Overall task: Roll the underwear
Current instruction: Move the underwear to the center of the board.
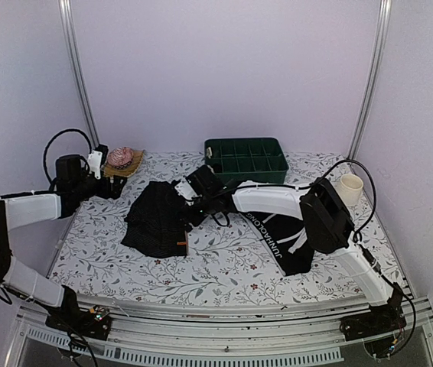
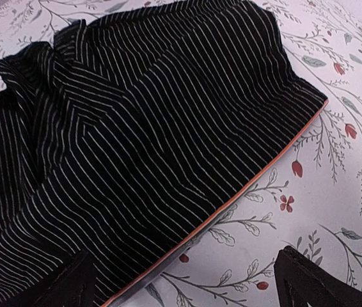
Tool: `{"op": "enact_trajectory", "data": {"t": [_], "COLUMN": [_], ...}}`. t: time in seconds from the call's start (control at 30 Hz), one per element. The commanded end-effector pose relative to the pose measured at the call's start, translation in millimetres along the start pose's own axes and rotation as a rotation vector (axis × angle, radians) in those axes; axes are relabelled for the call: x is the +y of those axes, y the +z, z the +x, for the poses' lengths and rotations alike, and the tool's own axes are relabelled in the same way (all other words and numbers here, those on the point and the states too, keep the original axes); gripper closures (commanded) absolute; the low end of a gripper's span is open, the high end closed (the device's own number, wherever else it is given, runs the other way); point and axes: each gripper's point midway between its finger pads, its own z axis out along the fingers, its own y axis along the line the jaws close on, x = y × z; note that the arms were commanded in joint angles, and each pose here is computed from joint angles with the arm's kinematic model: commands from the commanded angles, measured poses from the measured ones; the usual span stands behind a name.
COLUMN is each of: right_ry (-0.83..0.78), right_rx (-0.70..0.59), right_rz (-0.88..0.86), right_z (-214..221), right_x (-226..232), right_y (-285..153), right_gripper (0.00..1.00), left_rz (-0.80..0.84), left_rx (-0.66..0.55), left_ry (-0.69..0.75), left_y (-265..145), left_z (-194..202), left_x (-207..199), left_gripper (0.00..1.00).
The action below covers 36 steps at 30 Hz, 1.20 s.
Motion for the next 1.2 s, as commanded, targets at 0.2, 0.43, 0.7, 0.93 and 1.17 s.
{"op": "enact_trajectory", "data": {"t": [0.2, 0.43, 0.7, 0.93, 1.17], "right_ry": [-0.138, -0.145, -0.109, -0.137, -0.04], "right_rx": [0.107, 0.218, 0.324, 0.377, 0.308], "right_rz": [0.187, 0.228, 0.161, 0.077, 0.083], "right_z": [40.7, 79.7, 127.3, 144.8, 130.7], "right_x": [7.0, 4.3, 26.9, 74.2, 67.6], "right_y": [17.8, 5.1, -33.2, -71.8, -106.9], "right_gripper": [0.01, 0.01, 0.01, 0.01, 0.01], "left_rz": [-0.059, -0.07, -0.049, 0.036, 0.162], "left_rx": [0.004, -0.002, -0.013, -0.035, -0.051], "left_ry": [0.034, 0.061, 0.111, 0.174, 0.262], "left_y": [0.7, -3.1, -9.5, -16.8, -20.0], "left_z": [-4.0, -6.9, -11.8, -13.5, -19.0], "left_x": [11.2, 12.4, 6.5, -11.9, -38.0], "left_gripper": [0.01, 0.02, 0.01, 0.01, 0.01]}}
